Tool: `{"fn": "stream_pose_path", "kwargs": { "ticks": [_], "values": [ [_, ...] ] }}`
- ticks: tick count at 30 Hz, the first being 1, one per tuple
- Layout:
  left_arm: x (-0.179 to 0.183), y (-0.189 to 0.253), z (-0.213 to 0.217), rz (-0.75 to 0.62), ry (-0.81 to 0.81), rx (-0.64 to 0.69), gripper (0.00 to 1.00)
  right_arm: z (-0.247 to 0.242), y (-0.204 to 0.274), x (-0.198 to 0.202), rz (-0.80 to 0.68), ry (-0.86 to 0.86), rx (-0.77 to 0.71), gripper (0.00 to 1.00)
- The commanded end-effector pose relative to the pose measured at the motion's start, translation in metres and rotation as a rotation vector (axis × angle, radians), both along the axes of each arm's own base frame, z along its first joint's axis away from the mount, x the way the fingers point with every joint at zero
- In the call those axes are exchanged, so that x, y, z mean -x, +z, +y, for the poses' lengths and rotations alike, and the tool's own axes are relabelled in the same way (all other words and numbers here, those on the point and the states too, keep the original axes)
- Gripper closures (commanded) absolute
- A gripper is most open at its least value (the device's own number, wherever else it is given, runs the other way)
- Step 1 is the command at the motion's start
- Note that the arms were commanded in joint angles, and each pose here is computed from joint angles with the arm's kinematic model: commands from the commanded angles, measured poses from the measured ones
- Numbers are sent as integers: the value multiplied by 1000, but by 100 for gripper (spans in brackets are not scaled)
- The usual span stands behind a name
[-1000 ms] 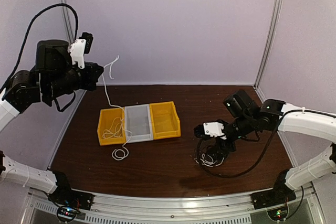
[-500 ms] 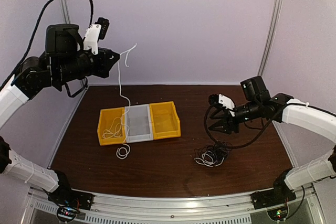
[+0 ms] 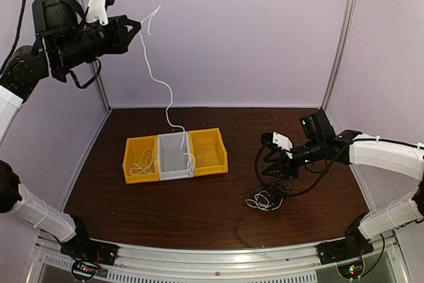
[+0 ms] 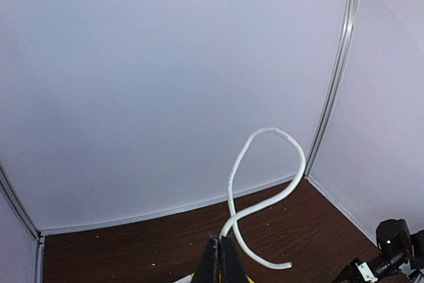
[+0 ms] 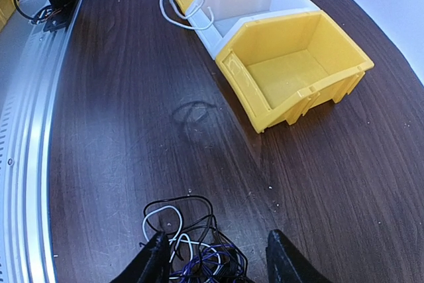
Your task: Untangle the cables
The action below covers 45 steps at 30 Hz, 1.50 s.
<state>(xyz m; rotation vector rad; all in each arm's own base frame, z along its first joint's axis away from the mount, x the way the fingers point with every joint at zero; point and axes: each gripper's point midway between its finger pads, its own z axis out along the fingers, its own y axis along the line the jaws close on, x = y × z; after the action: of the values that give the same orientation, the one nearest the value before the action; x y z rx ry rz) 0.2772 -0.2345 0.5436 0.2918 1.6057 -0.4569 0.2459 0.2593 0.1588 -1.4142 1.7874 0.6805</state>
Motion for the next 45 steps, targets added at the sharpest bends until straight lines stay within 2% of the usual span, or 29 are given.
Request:
{"fn": "stream_pose_path", "kwargs": {
  "ticks": [1, 6, 13, 20, 27, 37, 45],
  "values": [
    [-16, 16, 5, -31, 92, -43, 100, 1, 3, -11, -39, -17, 8, 50],
    [-35, 26, 17, -46, 164, -55, 100, -2, -1, -11, -50, -22, 22, 50],
    [-54, 38, 65, -87, 312, -83, 100, -6, -4, -14, -69, -35, 51, 50],
    [-76, 16, 94, -28, 399, -153, 100, -6, -7, -15, -65, -36, 61, 50],
    [-89, -3, 112, 13, 398, -134, 100, -7, -9, -15, -65, -36, 71, 50],
    [-95, -77, 103, 148, 353, -157, 100, -8, -14, -15, -62, -32, 83, 50],
    [-79, -160, 100, 299, 294, -183, 100, -9, -16, -15, -59, -30, 91, 50]
  ]
}}
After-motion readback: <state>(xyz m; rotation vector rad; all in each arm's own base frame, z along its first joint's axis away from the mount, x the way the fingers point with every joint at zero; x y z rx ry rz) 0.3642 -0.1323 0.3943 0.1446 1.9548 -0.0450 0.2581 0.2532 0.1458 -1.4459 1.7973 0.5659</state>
